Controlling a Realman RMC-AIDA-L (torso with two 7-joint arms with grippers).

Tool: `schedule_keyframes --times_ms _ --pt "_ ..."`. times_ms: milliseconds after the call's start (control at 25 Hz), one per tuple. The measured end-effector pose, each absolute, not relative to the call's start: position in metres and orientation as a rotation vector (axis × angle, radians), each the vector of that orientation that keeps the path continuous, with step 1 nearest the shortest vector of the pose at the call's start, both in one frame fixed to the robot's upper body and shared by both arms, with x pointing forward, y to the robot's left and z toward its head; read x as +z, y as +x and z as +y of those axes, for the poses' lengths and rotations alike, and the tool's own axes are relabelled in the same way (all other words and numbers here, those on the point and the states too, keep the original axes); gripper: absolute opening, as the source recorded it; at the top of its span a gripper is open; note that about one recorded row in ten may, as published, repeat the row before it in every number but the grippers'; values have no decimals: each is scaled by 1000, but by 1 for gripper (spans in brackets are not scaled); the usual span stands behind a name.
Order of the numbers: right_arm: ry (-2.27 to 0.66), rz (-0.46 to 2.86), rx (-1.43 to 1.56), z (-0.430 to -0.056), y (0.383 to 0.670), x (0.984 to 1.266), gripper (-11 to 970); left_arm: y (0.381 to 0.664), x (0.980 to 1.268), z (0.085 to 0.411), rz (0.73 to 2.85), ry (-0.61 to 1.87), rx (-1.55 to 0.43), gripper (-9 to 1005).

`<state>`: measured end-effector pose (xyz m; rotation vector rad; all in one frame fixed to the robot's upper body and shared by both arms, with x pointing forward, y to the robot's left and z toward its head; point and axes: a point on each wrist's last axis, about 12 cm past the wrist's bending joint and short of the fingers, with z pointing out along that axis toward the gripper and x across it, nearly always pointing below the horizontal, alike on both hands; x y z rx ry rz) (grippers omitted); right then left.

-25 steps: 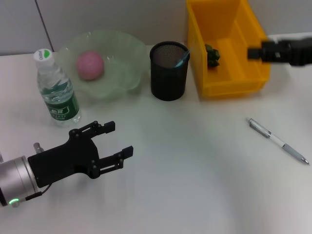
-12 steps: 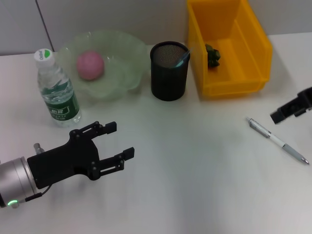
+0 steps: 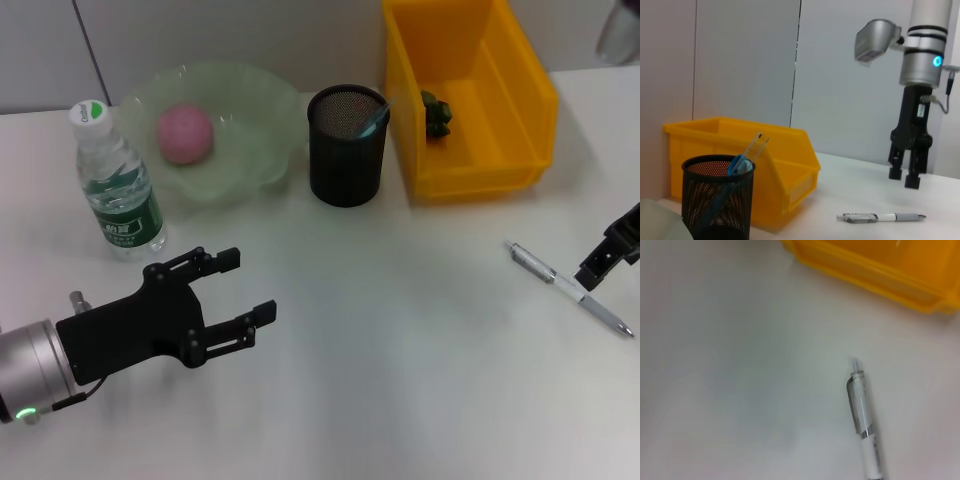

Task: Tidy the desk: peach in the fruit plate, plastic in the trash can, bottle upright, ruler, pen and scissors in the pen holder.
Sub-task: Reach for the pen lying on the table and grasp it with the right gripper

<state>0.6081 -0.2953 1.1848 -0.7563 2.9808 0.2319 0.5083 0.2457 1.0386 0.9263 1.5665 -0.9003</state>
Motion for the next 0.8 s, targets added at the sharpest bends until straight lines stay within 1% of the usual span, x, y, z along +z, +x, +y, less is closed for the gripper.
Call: schedule_keyframes --times_ms 160,360,800 --pt "-840 2964 170 -287 612 1171 745 508 1039 245 1564 942 -905 796" --pt "-868 2971 179 -284 613 1159 745 505 1039 245 1562 984 -922 796" --pt "-898 2942 170 -279 615 1149 735 500 1037 242 1566 1085 -960 796"
